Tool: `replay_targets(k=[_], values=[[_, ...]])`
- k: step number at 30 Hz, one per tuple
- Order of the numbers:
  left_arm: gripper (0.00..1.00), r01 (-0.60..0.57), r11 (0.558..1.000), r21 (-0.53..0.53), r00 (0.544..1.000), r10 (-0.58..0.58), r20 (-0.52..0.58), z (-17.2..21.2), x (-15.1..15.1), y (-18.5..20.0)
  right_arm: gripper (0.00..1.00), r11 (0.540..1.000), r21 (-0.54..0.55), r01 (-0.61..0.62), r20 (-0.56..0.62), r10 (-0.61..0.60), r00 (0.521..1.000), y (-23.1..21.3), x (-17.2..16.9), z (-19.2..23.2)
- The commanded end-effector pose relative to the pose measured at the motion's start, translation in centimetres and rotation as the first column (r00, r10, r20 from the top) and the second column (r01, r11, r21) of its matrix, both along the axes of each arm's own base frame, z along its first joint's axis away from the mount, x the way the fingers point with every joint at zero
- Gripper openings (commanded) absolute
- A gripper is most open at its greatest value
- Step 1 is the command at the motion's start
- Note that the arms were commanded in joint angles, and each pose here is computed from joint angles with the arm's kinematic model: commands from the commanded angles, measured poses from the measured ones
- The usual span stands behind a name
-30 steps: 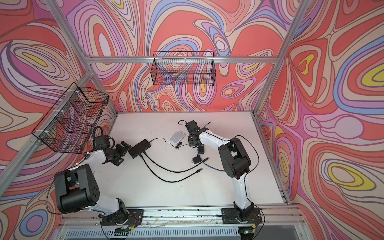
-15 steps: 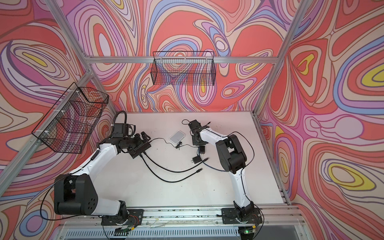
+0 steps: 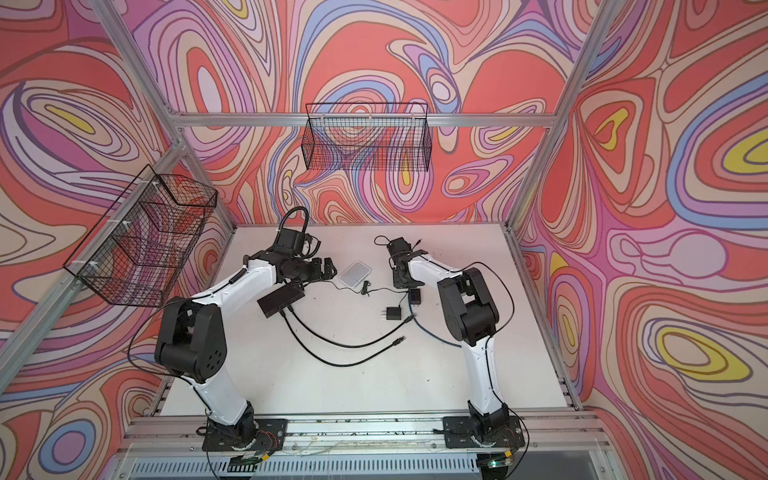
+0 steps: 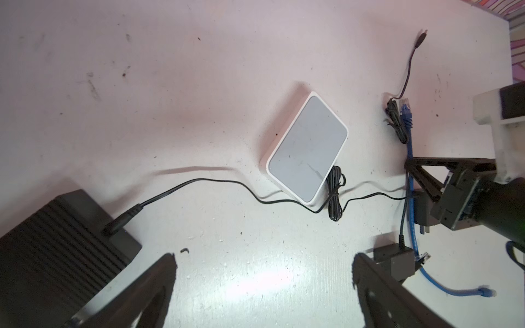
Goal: Insert the plug into the switch port
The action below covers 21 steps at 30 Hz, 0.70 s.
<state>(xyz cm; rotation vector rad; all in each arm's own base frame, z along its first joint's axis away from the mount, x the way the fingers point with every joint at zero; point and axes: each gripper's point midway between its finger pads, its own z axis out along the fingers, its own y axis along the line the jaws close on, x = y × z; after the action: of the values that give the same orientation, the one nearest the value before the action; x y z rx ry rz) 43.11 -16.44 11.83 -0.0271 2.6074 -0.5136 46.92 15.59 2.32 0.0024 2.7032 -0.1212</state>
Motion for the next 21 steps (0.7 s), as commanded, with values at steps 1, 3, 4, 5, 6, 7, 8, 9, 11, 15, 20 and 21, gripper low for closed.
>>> replay_targets(k=[1, 3, 4, 5, 6, 7, 8, 9, 11, 15, 20, 21], values=[[0.97, 0.092, 0.995, 0.038, 0.996, -0.092, 0.007, 0.4, -0.6, -1.5, 0.02, 1.0, -0.016, -0.003, -0.053, 0.002, 0.999, -0.9, -1.7, -0.8], [0.97, 0.133, 0.99, 0.04, 0.991, -0.133, 0.009, 0.5, -1.3, -2.7, 0.02, 1.0, -0.018, 0.001, -0.053, -0.002, 0.999, -1.0, -1.7, -0.9], [0.97, 0.153, 0.988, 0.039, 0.988, -0.153, 0.005, 0.4, -1.7, -3.3, 0.02, 1.0, -0.023, 0.004, -0.055, -0.005, 0.998, -1.1, -1.8, -1.0], [0.96, 0.168, 0.985, 0.038, 0.986, -0.168, 0.004, 0.4, -2.1, -3.9, 0.02, 0.999, -0.034, 0.006, -0.052, -0.008, 0.999, -1.2, -1.7, -0.9], [0.96, 0.179, 0.983, 0.042, 0.984, -0.18, 0.001, 0.4, -2.5, -4.3, 0.03, 0.999, -0.041, 0.005, -0.057, -0.008, 0.998, -1.5, -1.8, -1.0], [0.96, 0.188, 0.981, 0.041, 0.982, -0.188, -0.002, 0.3, -2.9, -4.7, 0.06, 0.999, -0.032, -0.002, -0.062, 0.0, 0.998, -1.4, -1.8, -0.9], [0.96, 0.196, 0.98, 0.036, 0.981, -0.196, -0.003, 0.3, -3.3, -5.1, 0.13, 1.0, -0.023, -0.005, -0.053, 0.004, 0.999, -1.3, -1.7, -0.7], [0.96, 0.196, 0.98, 0.033, 0.981, -0.196, -0.005, 0.2, -3.5, -5.3, 0.24, 1.0, -0.005, -0.018, -0.045, 0.017, 0.999, -1.1, -1.7, -0.4], [0.96, 0.189, 0.982, 0.018, 0.982, -0.189, -0.005, 0.3, -4.0, -5.5, 0.37, 0.999, 0.034, -0.037, -0.011, 0.038, 0.999, -0.4, -1.5, 0.6], [0.96, 0.158, 0.987, 0.01, 0.987, -0.158, 0.002, 0.5, -4.9, -4.9, 0.45, 0.998, 0.057, -0.04, 0.044, 0.037, 0.998, -0.3, -1.3, 3.0], [0.96, 0.129, 0.991, 0.019, 0.991, -0.129, 0.017, 1.4, -5.7, -4.0, 0.49, 0.997, 0.076, -0.031, 0.076, 0.025, 0.997, -0.6, -1.8, 4.6], [0.97, 0.127, 0.992, 0.021, 0.992, -0.127, 0.021, 1.6, -5.9, -3.9, 0.49, 0.996, 0.083, -0.028, 0.089, 0.02, 0.996, -0.6, -2.0, 5.0]])
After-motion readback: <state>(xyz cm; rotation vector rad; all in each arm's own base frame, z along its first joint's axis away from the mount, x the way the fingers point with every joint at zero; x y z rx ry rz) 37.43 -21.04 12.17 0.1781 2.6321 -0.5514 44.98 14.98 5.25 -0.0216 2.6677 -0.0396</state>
